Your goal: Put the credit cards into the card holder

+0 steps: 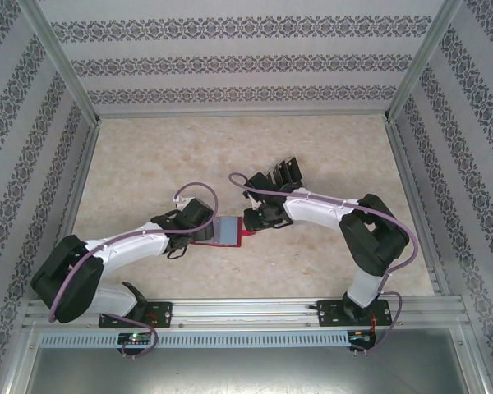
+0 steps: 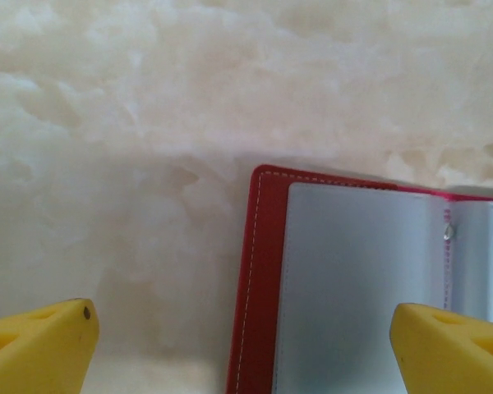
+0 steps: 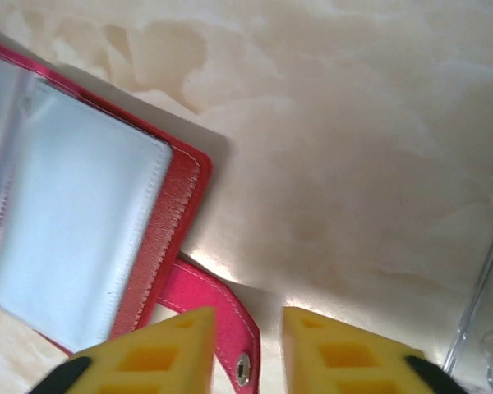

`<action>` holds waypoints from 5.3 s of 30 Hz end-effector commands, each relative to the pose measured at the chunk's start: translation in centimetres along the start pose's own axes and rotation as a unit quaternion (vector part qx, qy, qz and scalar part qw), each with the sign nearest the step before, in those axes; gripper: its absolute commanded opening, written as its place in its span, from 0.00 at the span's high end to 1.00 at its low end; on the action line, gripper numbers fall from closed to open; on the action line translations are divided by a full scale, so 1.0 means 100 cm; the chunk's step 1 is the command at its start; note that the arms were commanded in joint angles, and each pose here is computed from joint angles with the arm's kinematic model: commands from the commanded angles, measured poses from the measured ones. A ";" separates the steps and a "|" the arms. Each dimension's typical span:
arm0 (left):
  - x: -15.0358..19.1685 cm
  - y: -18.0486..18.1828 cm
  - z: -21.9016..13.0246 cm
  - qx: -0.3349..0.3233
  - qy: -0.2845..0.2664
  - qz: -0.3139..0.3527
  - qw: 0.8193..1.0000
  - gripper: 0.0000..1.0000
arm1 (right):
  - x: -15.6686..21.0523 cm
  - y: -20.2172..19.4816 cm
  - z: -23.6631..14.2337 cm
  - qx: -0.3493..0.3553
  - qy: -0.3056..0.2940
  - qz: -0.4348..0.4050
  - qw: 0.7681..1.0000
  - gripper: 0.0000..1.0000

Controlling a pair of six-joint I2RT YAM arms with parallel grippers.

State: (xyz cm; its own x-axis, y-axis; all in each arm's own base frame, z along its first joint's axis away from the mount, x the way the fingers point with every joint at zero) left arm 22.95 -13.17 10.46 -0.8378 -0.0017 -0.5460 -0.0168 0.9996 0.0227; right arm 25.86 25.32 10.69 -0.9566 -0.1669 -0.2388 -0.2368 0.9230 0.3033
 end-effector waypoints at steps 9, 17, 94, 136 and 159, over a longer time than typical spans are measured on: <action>-0.001 0.006 -0.009 0.019 -0.026 -0.023 0.999 0.08 | -0.042 0.010 -0.100 -0.028 -0.093 0.044 0.994 0.51; -0.017 0.005 -0.025 0.026 -0.047 -0.025 0.998 0.05 | -0.066 -0.028 -0.135 0.102 -0.133 0.050 0.985 0.49; -0.027 0.015 -0.027 0.014 -0.035 -0.017 0.999 0.03 | -0.051 -0.024 -0.078 0.175 -0.018 -0.005 0.984 1.00; 0.009 0.025 0.006 -0.068 0.078 0.036 0.994 0.03 | 0.005 0.061 0.009 -0.298 -0.132 0.191 0.926 1.00; 0.017 0.028 0.011 -0.072 0.085 0.029 0.993 0.03 | 0.023 0.050 0.031 -0.291 -0.134 0.215 0.923 1.00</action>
State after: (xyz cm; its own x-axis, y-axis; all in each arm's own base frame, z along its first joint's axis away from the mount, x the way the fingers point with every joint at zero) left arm 22.48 -11.28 8.90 -0.9150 0.0530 -0.4000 -0.0082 0.9887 0.1497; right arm 23.10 30.33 8.98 -0.9294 0.3240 -0.1769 0.0336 0.5514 0.8336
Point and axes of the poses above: each hand's point on the last joint's axis, 136 mm out from that joint toward the fingers, its own z axis out along the fingers, its own y axis along the line the jaws close on, x = y × z, the point moved 7 cm from there along -z, back along the fingers, and after that the axes turned 7 degrees about z, right-handed, at the moved point
